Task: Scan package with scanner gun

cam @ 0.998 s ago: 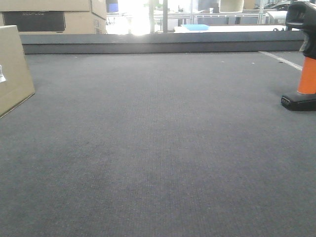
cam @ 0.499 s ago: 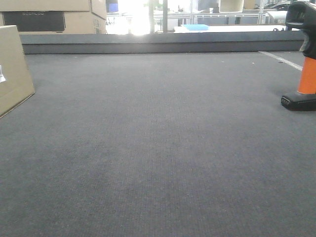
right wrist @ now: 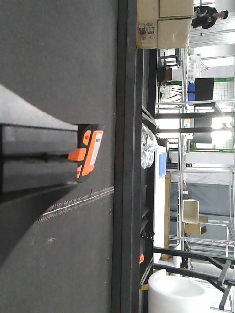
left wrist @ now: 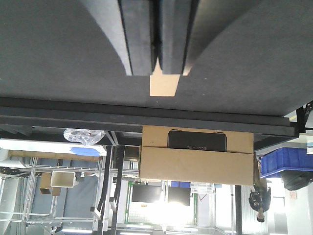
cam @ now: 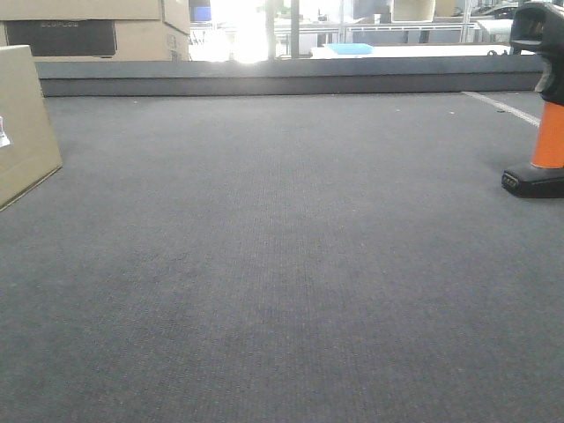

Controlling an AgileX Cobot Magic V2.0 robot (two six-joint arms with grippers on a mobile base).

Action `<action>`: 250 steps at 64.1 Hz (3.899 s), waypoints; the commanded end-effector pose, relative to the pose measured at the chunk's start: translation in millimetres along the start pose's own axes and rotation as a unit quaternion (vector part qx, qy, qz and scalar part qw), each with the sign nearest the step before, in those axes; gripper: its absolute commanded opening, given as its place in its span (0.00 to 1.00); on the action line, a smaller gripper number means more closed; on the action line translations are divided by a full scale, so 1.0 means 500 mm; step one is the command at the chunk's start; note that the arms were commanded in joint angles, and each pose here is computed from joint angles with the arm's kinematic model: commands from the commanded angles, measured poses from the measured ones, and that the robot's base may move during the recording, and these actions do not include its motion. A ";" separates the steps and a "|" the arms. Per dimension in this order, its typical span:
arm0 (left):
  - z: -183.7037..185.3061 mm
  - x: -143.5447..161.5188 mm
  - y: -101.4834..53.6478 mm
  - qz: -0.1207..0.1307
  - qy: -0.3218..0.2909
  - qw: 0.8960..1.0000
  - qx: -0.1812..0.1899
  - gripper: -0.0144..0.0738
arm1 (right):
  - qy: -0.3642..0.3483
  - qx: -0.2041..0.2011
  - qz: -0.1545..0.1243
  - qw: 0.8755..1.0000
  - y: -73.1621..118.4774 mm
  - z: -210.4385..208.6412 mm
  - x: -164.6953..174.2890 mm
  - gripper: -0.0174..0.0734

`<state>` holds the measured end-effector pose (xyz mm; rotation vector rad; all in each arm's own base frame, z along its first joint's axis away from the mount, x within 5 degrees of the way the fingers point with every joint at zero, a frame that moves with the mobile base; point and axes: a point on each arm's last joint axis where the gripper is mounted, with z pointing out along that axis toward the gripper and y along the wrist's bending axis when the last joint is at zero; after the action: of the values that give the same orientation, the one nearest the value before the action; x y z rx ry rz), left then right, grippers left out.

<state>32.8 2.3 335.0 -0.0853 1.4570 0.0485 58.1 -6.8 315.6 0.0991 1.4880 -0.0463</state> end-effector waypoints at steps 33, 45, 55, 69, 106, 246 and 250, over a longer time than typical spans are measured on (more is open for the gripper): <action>-0.002 -0.002 -0.001 -0.003 -0.008 1.000 0.002 0.04 | -0.048 -0.040 -0.047 0.997 0.008 -0.018 0.079 0.01; -0.002 -0.002 -0.001 -0.003 -0.008 1.000 0.002 0.04 | -0.034 -0.040 -0.046 0.998 0.005 -0.027 0.154 0.01; -0.002 -0.003 -0.001 -0.003 -0.009 1.000 0.002 0.04 | -0.050 -0.034 -0.044 0.997 0.003 -0.022 0.187 0.01; -0.002 -0.003 -0.001 -0.003 -0.009 1.000 0.002 0.04 | -0.033 -0.035 -0.030 0.998 0.003 -0.022 0.193 0.01; -0.002 -0.003 -0.001 -0.003 -0.009 1.000 0.002 0.04 | -0.011 -0.038 -0.030 0.999 0.003 -0.021 0.201 0.01; 0.019 0.240 0.002 0.011 -0.009 1.000 0.026 0.04 | -0.011 -0.038 -0.030 0.999 0.003 -0.021 0.201 0.01; 0.019 0.240 0.002 0.011 -0.009 1.000 0.026 0.04 | -0.011 -0.038 -0.030 0.999 0.003 -0.021 0.201 0.01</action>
<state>56.4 1.9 214.7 -0.0252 1.4660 0.0280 56.4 -1.0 213.3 -0.0101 1.4866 -0.0402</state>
